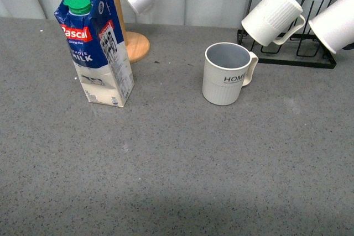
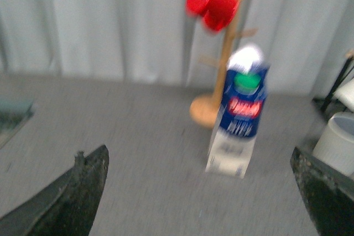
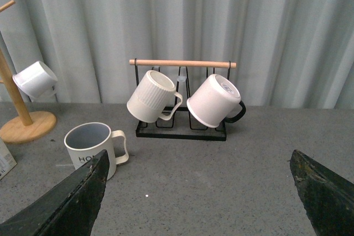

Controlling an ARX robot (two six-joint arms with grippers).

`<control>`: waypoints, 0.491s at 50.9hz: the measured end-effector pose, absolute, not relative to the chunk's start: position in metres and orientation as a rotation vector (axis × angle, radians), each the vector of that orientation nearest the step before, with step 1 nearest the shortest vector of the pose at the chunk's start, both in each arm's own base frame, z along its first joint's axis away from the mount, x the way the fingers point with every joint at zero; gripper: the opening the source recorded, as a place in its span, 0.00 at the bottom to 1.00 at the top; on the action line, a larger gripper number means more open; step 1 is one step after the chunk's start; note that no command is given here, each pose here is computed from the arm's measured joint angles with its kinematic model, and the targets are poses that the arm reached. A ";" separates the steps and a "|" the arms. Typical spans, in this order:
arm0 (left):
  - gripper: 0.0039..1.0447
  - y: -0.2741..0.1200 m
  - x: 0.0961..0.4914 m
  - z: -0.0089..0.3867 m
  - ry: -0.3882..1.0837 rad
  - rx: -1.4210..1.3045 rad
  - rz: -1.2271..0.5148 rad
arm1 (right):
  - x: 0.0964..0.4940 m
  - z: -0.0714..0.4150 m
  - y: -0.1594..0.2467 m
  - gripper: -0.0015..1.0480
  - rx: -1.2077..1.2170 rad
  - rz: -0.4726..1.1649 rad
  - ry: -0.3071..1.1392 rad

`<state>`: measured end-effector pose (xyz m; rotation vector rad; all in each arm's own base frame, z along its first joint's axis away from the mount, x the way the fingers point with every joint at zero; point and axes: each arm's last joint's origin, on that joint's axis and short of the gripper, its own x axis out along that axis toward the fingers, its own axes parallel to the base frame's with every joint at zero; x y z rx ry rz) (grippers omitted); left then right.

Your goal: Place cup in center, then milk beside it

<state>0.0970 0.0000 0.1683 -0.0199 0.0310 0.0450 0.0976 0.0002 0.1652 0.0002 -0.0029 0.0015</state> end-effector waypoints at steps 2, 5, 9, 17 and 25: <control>0.94 0.001 0.100 0.163 0.140 -0.045 0.111 | 0.098 0.165 0.000 0.91 0.001 0.002 -0.003; 0.94 0.000 0.103 0.161 0.176 -0.044 0.114 | 0.098 0.165 0.000 0.91 0.001 0.002 -0.004; 0.94 -0.001 0.110 0.162 0.178 -0.057 0.084 | 0.098 0.165 0.000 0.91 0.000 0.002 -0.004; 0.94 -0.006 0.139 0.166 0.180 -0.078 0.020 | 0.098 0.165 0.000 0.91 0.000 0.002 -0.004; 0.94 -0.014 0.189 0.160 0.285 -0.086 -0.060 | 0.098 0.165 0.000 0.91 0.000 0.001 -0.004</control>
